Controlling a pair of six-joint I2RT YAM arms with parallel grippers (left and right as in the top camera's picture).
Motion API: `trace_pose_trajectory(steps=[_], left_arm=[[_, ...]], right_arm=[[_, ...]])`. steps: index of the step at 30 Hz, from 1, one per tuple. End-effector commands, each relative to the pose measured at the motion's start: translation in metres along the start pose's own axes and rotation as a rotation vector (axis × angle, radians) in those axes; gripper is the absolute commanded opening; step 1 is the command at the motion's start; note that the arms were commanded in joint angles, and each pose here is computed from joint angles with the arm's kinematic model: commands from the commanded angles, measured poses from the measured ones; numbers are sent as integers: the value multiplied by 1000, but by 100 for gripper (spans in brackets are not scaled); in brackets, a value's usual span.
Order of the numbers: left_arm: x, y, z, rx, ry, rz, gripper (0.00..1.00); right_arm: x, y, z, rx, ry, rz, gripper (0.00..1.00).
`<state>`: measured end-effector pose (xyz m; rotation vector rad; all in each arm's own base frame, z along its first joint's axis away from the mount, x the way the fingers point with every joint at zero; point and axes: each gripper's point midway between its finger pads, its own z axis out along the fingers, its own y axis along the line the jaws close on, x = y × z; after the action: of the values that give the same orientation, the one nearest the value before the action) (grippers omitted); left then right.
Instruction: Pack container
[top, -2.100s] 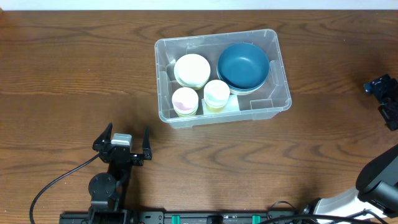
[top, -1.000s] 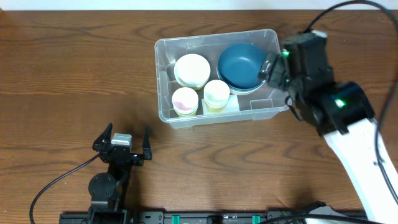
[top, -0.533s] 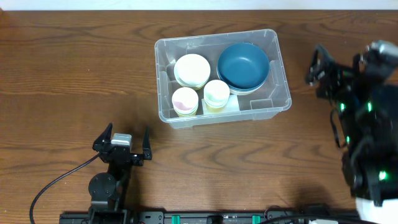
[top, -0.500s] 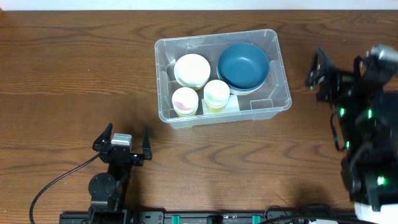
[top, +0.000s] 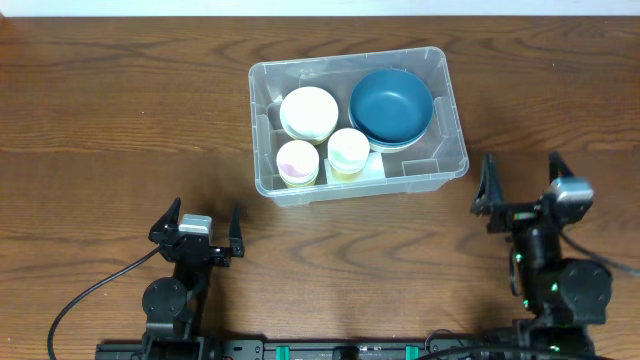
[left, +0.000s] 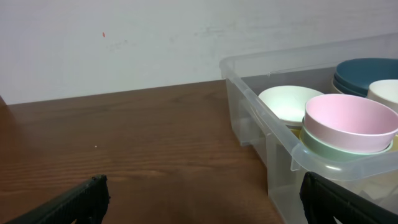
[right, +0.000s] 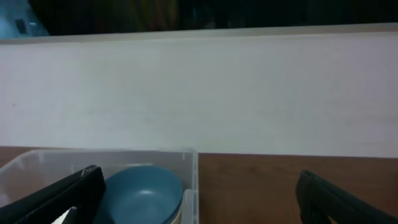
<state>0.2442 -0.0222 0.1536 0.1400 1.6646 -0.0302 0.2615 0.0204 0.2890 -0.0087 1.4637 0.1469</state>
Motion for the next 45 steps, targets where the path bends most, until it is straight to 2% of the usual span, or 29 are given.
trace_pose_trajectory(steps=[1, 18, 29, 45], left_arm=[[15, -3, 0, 17, 46, 0, 98], [15, -3, 0, 17, 46, 0, 98], [15, -3, 0, 17, 46, 0, 98], [15, -3, 0, 17, 46, 0, 98]], right_arm=[[12, 0, -9, -13, -37, -28, 99], [73, -6, -26, -20, -45, -35, 99], [125, -5, -30, -32, 166, -13, 99], [127, -5, -30, -32, 173, -31, 99]])
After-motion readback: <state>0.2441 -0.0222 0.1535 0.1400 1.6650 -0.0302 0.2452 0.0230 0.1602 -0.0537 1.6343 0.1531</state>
